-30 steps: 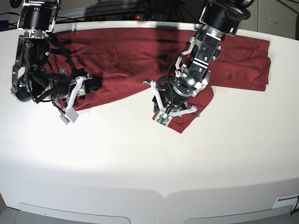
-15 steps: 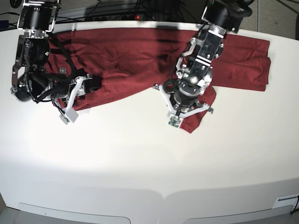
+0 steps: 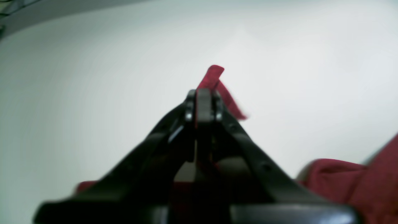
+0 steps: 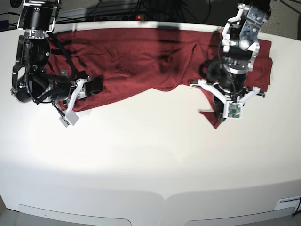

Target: Fold the T-shirt properly

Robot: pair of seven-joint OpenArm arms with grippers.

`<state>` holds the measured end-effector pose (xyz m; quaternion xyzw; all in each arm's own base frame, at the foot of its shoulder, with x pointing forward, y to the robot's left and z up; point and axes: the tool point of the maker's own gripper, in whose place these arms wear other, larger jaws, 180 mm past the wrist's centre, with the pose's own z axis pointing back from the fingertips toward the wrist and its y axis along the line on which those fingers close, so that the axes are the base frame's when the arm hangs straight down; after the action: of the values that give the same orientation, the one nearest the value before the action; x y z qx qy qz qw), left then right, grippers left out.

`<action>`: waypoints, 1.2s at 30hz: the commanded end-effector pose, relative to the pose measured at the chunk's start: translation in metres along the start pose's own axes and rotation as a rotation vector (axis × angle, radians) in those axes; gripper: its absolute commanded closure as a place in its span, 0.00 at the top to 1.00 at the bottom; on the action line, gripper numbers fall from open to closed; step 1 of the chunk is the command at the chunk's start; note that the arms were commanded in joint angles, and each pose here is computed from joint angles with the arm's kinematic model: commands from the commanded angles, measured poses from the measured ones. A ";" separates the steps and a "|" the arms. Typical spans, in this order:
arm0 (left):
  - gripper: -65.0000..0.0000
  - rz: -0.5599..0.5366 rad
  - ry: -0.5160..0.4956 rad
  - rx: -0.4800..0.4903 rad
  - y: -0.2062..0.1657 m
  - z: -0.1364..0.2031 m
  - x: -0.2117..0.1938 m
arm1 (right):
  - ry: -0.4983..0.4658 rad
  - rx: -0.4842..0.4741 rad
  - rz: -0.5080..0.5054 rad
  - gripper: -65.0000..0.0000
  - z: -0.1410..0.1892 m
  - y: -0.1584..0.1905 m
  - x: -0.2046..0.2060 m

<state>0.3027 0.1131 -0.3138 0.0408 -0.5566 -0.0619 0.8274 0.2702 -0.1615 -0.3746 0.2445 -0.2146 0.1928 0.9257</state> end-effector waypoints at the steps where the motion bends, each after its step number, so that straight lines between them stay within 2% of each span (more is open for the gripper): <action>1: 0.00 -0.013 -0.024 0.051 0.013 0.003 0.007 | -0.048 -0.005 0.024 0.38 0.008 -0.001 0.015; 5: 0.00 -0.029 0.033 0.178 0.045 0.012 -0.013 | -0.052 -0.005 0.024 0.38 0.008 -0.001 0.016; 19: 0.00 -0.057 0.125 0.338 0.107 0.073 -0.058 | -0.051 -0.004 0.025 0.38 0.008 -0.001 0.016; 25: 0.00 -0.076 0.169 0.365 0.117 0.084 -0.075 | -0.051 -0.004 0.025 0.38 0.008 -0.001 0.015; 32: 0.00 -0.072 0.175 0.365 0.116 0.085 -0.077 | -0.050 -0.004 0.025 0.38 0.008 -0.001 0.015; 36: 0.30 -0.073 0.174 0.365 0.116 0.085 -0.077 | -0.050 -0.004 0.025 0.38 0.008 -0.001 0.015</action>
<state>0.1976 0.2366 -0.3483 0.2045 -0.4634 0.0195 0.8620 0.2707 -0.1610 -0.3742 0.2454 -0.2163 0.1925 0.9252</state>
